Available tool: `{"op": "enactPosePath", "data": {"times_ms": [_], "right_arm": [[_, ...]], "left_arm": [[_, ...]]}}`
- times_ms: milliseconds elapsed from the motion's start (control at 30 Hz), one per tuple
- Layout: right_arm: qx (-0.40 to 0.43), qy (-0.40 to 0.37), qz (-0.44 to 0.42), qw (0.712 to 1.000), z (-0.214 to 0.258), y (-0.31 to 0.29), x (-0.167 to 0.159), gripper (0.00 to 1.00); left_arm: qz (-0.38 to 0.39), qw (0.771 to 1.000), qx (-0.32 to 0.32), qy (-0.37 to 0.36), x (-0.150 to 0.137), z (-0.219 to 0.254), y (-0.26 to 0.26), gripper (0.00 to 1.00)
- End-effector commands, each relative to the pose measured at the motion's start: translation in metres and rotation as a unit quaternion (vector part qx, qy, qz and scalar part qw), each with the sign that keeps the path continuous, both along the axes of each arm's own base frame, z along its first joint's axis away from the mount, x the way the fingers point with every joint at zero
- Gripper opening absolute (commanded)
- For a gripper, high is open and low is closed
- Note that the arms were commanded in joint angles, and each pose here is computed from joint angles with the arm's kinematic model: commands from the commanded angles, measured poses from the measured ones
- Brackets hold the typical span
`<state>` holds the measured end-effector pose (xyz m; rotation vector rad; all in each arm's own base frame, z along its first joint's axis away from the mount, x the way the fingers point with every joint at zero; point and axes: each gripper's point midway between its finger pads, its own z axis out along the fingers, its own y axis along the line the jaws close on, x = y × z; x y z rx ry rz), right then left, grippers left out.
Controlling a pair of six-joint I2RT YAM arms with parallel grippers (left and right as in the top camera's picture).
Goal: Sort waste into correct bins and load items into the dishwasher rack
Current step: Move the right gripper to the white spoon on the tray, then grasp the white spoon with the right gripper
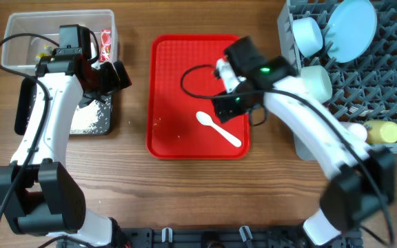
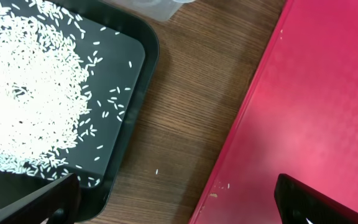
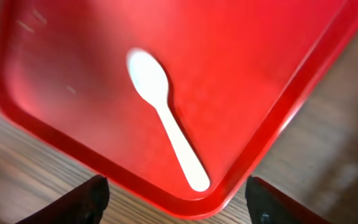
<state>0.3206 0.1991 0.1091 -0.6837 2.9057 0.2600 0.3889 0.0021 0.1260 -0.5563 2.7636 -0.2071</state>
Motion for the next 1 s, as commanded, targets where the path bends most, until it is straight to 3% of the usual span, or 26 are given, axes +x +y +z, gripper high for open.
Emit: {"op": "enactPosePath", "data": {"times_ms": [0,367,600,833,967], "right_arm": [[-0.05,0.047,0.024,0.997,-0.041,0.0,-0.011,0.72],[-0.064,0.06,0.068,0.994,-0.092,0.005,-0.027,0.7],[-0.048,0.031,0.068,0.996,-0.12,0.007,-0.024,0.61],[-0.046,0.027,0.066,0.996,-0.128,0.005,-0.026,0.47],[-0.045,0.026,0.066,0.996,-0.128,0.006,-0.026,0.3]], "left_arm": [[0.001,1.0,0.003,-0.001,0.002,0.0,0.002,1.0],[0.001,1.0,0.003,-0.001,0.002,0.0,0.002,1.0],[0.001,1.0,0.003,-0.001,0.002,0.0,0.002,1.0],[0.001,1.0,0.003,-0.001,0.002,0.0,0.002,1.0],[0.001,1.0,0.003,-0.001,0.002,0.0,0.002,1.0]]}}
